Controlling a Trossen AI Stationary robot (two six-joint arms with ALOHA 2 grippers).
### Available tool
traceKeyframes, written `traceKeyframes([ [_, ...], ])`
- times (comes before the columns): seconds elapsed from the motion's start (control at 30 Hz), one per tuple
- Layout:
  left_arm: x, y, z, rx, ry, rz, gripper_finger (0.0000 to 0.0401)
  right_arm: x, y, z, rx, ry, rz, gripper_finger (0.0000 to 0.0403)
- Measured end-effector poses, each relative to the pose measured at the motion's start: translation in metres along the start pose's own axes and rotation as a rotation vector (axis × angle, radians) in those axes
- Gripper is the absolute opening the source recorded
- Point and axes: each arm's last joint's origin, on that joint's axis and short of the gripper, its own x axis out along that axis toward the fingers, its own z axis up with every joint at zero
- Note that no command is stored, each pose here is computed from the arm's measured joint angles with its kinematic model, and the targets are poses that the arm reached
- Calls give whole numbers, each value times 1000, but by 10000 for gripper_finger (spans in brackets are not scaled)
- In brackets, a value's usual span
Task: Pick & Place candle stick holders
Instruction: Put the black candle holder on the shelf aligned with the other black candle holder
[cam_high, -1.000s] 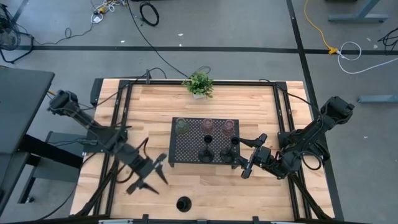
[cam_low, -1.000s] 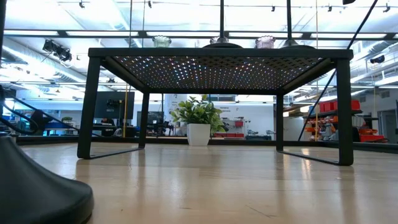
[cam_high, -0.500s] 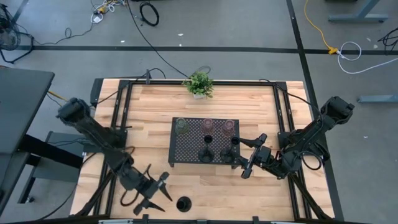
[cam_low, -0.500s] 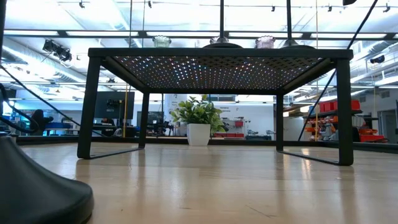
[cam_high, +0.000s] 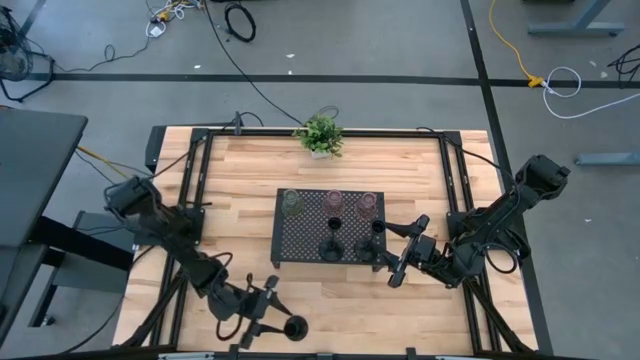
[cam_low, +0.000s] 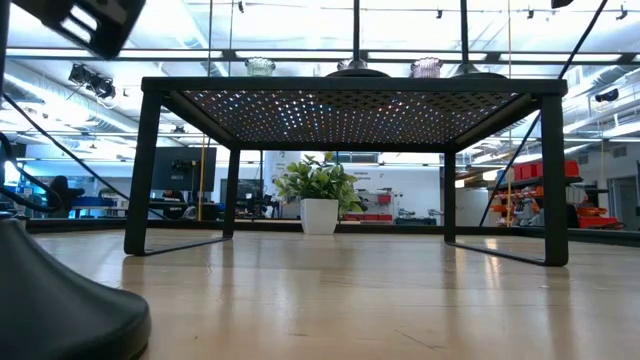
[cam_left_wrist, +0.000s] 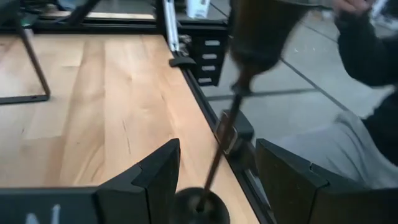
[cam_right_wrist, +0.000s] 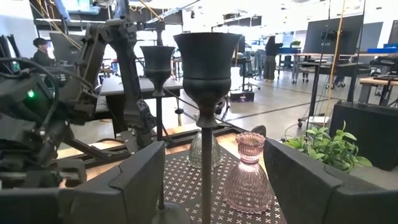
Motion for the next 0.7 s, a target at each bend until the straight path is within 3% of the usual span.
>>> traceKeyframes([
  [0.47, 19, 3, -23, -28, -82, 136, 211, 0, 0, 0, 0, 0, 0, 272],
  [0.7, 21, 0, -21, -58, -126, 76, 210, 0, 0, -1, -10, 3, 0, 272],
])
